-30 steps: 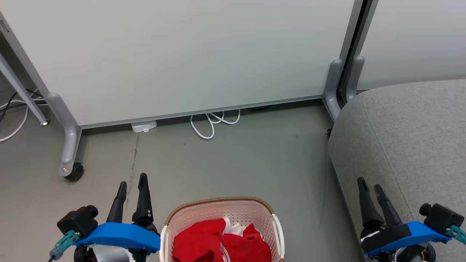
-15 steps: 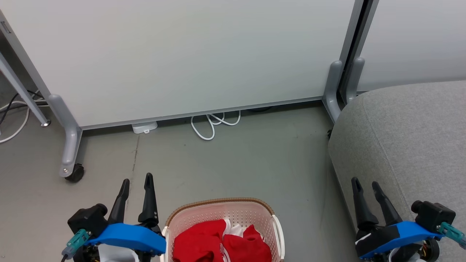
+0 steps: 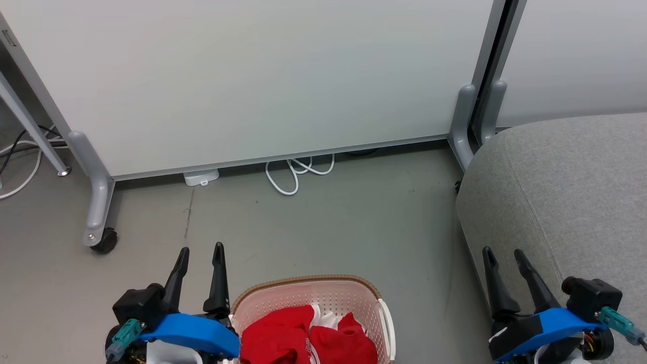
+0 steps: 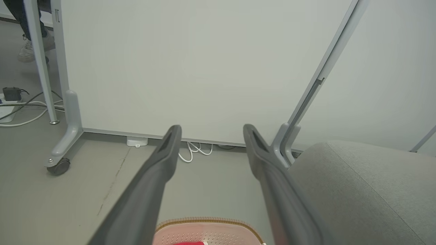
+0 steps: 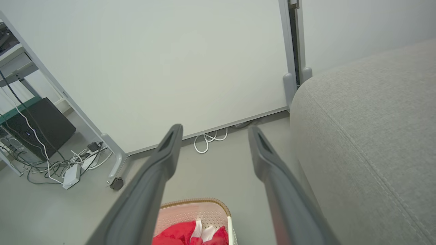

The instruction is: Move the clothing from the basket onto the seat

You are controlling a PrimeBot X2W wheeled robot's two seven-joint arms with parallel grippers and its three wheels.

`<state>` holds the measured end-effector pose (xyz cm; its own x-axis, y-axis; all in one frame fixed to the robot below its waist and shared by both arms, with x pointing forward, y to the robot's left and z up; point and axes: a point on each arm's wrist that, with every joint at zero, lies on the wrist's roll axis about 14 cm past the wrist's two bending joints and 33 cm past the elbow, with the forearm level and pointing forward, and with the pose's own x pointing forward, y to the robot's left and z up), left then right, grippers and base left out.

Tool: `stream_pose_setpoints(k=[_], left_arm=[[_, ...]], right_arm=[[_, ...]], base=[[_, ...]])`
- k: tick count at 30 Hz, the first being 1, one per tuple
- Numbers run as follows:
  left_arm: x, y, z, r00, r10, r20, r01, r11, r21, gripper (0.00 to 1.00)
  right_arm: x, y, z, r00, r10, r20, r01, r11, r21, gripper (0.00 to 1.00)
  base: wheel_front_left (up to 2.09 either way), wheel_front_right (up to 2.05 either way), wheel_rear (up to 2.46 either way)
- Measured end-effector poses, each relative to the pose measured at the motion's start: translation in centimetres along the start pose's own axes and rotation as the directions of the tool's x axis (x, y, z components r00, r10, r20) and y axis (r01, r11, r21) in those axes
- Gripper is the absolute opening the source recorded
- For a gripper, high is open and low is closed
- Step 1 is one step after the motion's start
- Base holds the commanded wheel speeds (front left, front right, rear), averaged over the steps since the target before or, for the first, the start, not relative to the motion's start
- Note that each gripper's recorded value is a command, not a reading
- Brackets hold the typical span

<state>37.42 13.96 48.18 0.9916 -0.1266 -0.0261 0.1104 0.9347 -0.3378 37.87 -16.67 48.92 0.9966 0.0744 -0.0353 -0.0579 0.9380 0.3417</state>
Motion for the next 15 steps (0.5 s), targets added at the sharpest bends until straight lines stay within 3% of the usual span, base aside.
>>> stream_pose_setpoints(k=[15], left_arm=[[0.02,-0.64,-0.17,1.0,-0.026,0.005,0.026,0.995,0.094,1.0]], right_arm=[[-0.05,0.36,0.05,1.0,0.021,0.002,-0.02,0.993,-0.112,1.0]], base=[[0.0,0.0,0.0]])
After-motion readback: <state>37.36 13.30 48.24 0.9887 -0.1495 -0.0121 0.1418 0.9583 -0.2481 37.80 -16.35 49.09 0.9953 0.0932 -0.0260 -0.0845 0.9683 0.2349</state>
